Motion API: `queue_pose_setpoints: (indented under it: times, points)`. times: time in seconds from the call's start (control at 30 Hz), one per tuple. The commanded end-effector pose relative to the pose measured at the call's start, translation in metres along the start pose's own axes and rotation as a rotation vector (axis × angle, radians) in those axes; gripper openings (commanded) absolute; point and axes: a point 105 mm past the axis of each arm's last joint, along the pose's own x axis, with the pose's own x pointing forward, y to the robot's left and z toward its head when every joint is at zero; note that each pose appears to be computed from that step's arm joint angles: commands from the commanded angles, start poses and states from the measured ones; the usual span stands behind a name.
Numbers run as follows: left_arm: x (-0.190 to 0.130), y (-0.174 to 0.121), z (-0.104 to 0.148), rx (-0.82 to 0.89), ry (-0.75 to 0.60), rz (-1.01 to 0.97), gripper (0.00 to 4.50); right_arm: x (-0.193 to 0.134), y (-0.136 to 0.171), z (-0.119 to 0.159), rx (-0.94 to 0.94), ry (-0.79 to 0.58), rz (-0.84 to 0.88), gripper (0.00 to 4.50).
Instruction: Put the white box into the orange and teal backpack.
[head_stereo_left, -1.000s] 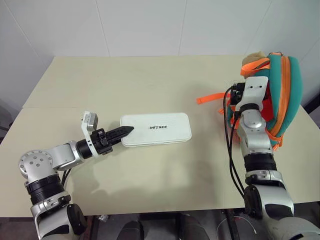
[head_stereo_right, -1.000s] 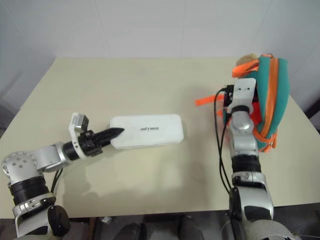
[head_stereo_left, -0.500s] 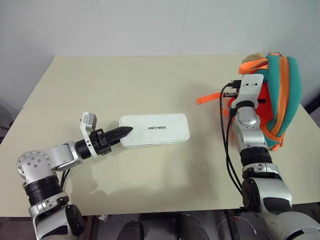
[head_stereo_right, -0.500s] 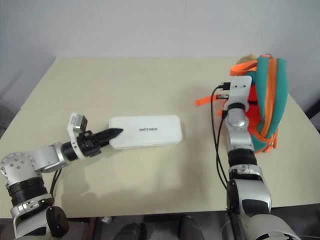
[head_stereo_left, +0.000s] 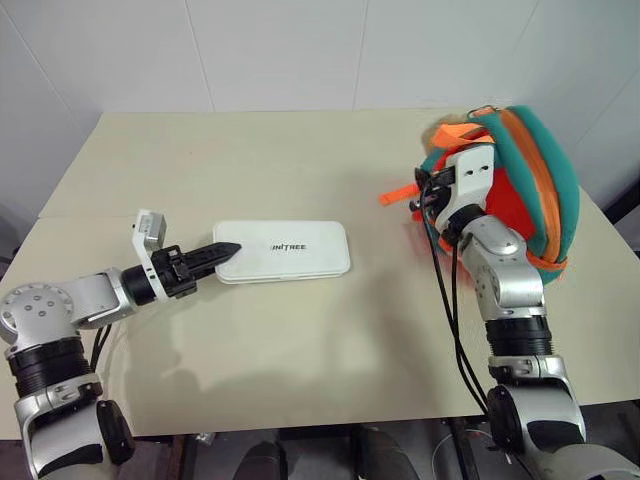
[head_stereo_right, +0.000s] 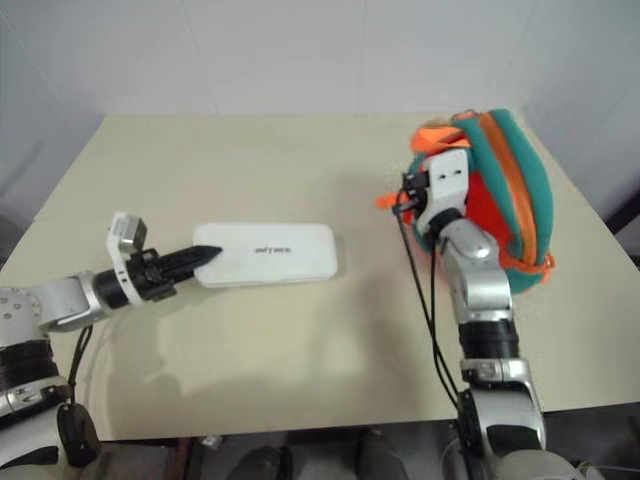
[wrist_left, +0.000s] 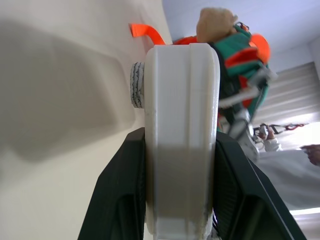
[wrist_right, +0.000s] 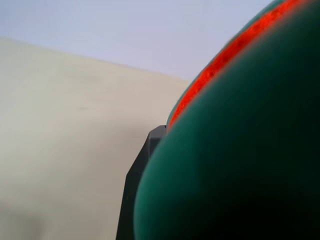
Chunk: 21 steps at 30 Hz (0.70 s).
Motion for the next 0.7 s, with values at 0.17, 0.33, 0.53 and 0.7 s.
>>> queue_pose_setpoints:
  times: [0.17, 0.33, 0.53, 0.7]
  points:
    - [-0.011, -0.007, 0.028, 0.076, -0.041, -0.016, 1.33, -0.030, 0.053, 0.043, 0.027, -0.056, 0.350, 0.50]
    - [-0.021, -0.001, 0.045, 0.111, -0.068, 0.024, 1.33, -0.053, 0.075, 0.058, 0.025, -0.050, 0.520, 0.50]
    - [-0.027, -0.002, 0.059, 0.150, -0.080, 0.033, 1.33, -0.071, 0.095, 0.077, 0.017, -0.079, 0.675, 0.50]
    - [-0.027, -0.004, 0.066, 0.171, -0.074, 0.029, 1.33, -0.096, 0.121, 0.101, -0.062, -0.162, 0.893, 0.50]
